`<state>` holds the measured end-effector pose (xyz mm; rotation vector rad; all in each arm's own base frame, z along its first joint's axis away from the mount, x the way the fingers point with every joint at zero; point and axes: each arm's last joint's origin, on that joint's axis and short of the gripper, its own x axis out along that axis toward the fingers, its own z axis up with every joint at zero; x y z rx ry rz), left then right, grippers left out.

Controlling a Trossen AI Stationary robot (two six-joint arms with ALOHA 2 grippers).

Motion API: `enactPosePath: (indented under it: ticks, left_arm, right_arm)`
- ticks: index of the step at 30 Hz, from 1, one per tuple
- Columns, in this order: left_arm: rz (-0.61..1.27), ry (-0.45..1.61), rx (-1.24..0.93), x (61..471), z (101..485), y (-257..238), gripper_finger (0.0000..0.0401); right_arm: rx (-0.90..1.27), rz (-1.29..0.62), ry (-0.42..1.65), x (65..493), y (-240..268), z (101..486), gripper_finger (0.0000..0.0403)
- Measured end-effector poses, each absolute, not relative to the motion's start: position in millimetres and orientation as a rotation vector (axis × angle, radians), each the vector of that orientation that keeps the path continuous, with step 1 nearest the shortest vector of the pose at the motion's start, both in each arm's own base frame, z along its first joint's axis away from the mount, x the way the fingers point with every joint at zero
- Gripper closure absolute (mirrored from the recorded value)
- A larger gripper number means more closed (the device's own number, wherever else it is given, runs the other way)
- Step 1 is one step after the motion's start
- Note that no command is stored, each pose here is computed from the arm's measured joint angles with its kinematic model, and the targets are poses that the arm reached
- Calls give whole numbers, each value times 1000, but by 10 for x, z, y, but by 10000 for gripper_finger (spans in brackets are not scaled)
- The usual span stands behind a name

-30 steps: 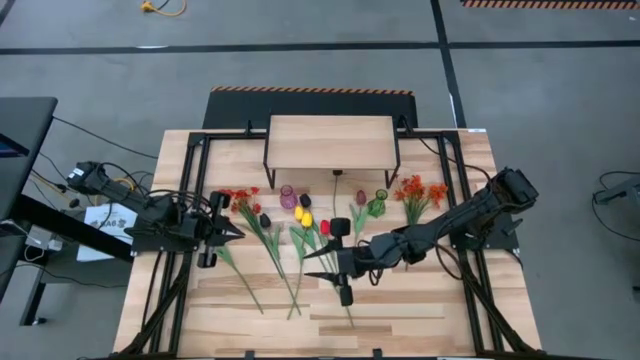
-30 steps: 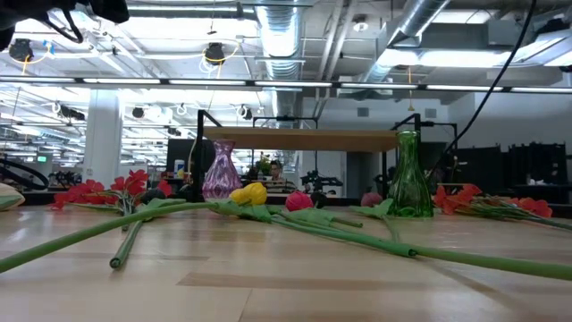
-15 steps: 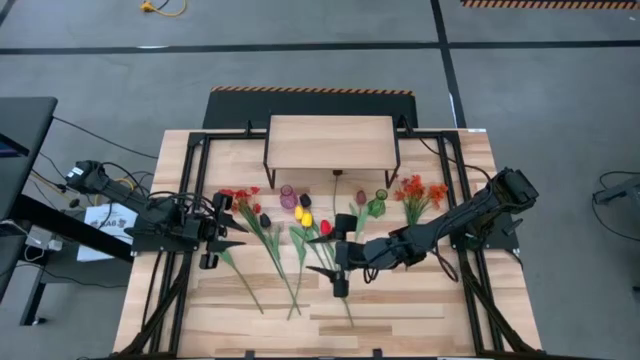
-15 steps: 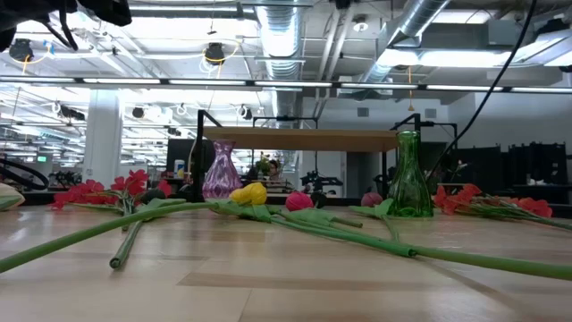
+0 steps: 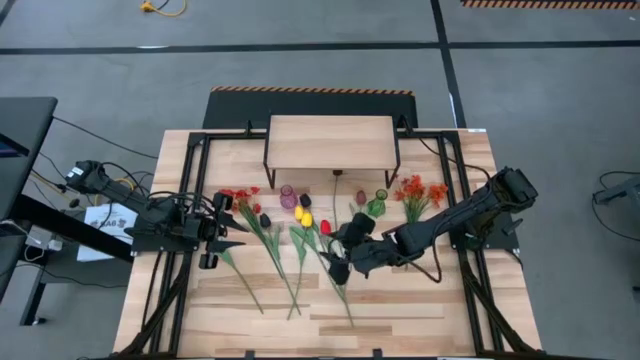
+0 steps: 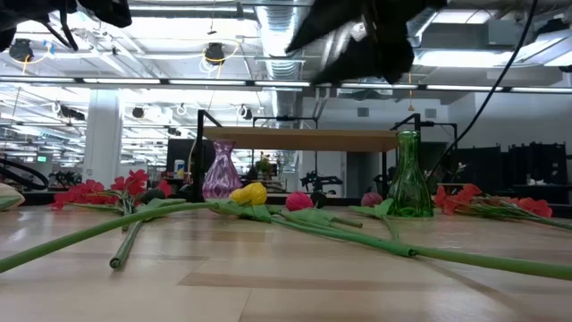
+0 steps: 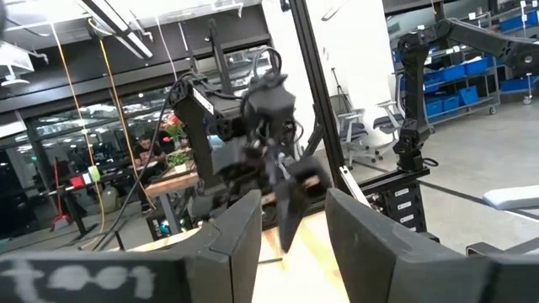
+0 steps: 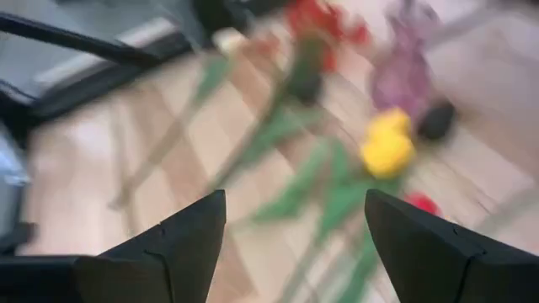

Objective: Pick and place flowers into a vace then onto a shelf
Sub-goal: Put the red tulip into the green vase

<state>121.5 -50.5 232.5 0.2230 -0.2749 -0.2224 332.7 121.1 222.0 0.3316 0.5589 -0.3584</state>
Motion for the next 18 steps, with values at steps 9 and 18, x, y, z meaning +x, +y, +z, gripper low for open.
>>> enactPosePath:
  ticks: [9,18]
  left_arm:
    - [-223,-275,223,1216,2325,-505,275]
    - [-222,-281,217,1214,2333,-504,275]
  right_arm:
    - [399,-407,669,3324,1147,2052,127]
    - [441,-471,742,3441,1139,1673,127]
